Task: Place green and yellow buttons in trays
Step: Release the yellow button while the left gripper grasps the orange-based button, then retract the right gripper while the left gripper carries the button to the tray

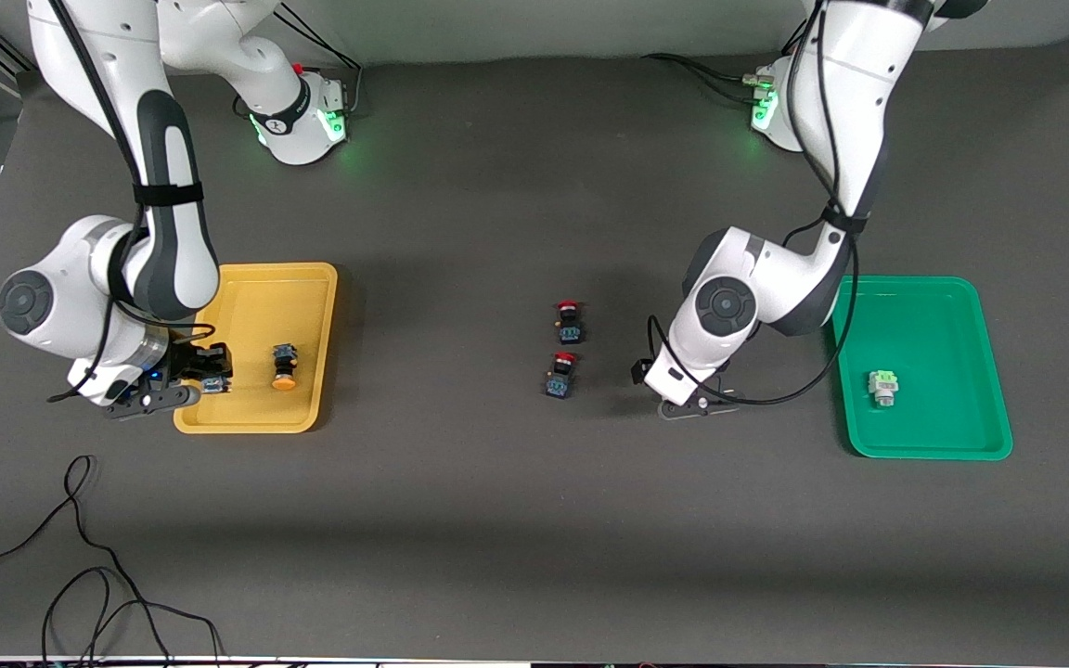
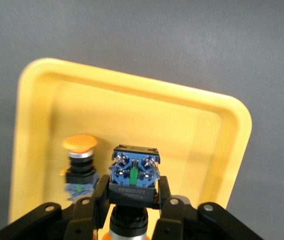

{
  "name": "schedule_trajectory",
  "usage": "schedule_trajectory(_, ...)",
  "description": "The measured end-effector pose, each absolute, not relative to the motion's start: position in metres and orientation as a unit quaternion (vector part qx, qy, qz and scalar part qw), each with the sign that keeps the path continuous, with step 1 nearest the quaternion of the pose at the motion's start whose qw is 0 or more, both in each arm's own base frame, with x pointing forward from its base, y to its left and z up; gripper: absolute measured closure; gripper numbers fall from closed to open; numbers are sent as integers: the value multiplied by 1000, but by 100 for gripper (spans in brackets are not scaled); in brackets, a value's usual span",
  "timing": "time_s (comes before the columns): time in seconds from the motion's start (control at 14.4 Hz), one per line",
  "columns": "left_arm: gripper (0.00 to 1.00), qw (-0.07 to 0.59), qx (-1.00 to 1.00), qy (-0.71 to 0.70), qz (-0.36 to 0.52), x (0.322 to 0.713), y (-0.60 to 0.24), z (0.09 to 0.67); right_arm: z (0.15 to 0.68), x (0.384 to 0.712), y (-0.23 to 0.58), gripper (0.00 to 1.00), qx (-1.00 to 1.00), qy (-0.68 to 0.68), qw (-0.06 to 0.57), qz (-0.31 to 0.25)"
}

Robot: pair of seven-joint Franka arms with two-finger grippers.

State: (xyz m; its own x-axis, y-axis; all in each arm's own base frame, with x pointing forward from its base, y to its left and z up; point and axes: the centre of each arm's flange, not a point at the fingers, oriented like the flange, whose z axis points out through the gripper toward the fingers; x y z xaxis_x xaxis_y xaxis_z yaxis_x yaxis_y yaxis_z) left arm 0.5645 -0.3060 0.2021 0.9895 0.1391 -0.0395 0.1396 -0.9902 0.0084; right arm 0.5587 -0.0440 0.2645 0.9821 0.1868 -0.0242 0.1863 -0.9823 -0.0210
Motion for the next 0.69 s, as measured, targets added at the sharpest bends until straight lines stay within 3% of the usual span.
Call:
schedule_trajectory(0.35, 5, 8, 997, 70, -13, 566, -306, 180, 217, 543, -54, 58, -995, -96, 21, -1)
schedule_trajectory(0.69, 59, 10, 997, 70, -9, 570, -306, 182, 223, 549, -50, 14, -995, -96, 25, -13)
